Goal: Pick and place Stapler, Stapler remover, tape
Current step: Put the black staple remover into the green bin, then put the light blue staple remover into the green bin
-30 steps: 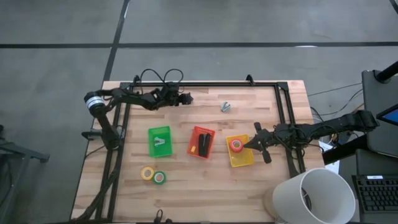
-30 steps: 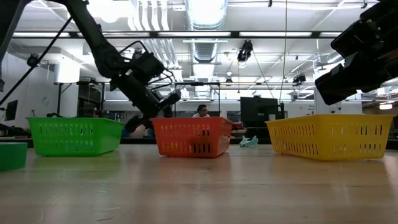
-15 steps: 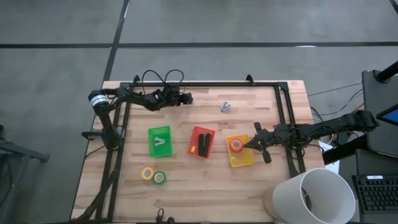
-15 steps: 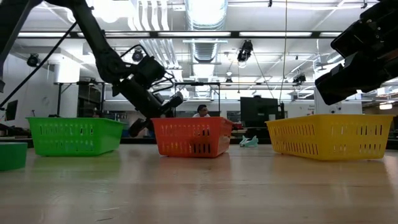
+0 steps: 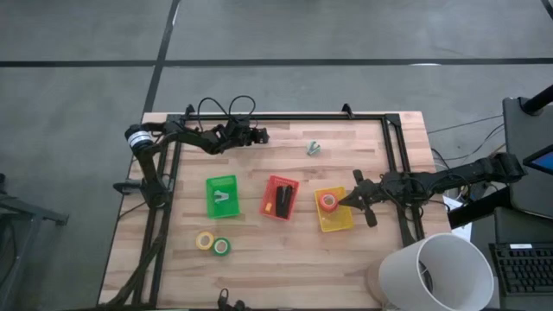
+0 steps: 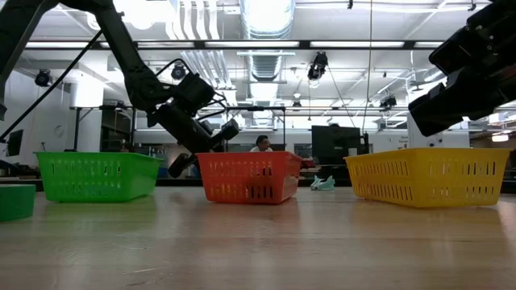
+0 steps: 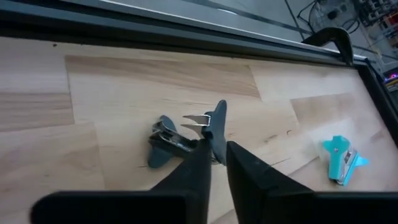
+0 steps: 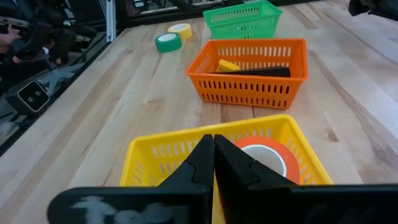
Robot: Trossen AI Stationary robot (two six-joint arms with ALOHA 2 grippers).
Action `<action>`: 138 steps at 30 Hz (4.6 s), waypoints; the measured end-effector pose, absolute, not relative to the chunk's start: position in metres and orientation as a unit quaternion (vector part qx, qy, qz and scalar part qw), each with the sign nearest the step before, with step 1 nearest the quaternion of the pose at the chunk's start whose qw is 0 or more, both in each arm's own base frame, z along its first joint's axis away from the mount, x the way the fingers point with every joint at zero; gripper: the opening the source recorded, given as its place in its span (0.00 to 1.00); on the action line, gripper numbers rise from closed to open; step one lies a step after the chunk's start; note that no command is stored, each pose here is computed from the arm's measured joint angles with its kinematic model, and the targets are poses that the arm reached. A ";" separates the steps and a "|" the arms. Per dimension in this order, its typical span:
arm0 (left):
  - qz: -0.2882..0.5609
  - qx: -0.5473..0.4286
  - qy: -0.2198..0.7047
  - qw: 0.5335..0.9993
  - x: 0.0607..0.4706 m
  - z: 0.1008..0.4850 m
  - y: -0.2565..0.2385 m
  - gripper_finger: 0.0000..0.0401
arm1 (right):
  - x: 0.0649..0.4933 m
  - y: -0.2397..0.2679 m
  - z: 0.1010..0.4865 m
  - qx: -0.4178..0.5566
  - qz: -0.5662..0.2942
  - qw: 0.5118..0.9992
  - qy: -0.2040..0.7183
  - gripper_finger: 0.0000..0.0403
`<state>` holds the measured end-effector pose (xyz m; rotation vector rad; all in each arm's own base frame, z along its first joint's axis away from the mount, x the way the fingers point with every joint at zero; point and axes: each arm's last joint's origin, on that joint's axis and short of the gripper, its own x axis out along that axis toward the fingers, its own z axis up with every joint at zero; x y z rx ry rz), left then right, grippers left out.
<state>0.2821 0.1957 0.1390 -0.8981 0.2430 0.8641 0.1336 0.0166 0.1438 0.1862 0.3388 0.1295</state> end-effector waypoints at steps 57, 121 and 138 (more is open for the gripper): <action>0.246 -0.299 0.463 0.797 0.184 0.239 -0.016 0.01 | 0.133 0.017 0.141 0.097 0.063 0.978 0.174 0.02; 0.087 -0.220 -0.124 0.964 0.237 0.232 -0.022 0.37 | 0.170 0.010 0.180 0.104 -0.105 0.981 0.128 0.02; 0.001 -0.211 -0.092 0.973 0.241 0.224 -0.033 0.37 | 0.262 -0.046 0.193 0.059 -0.181 0.897 0.400 0.03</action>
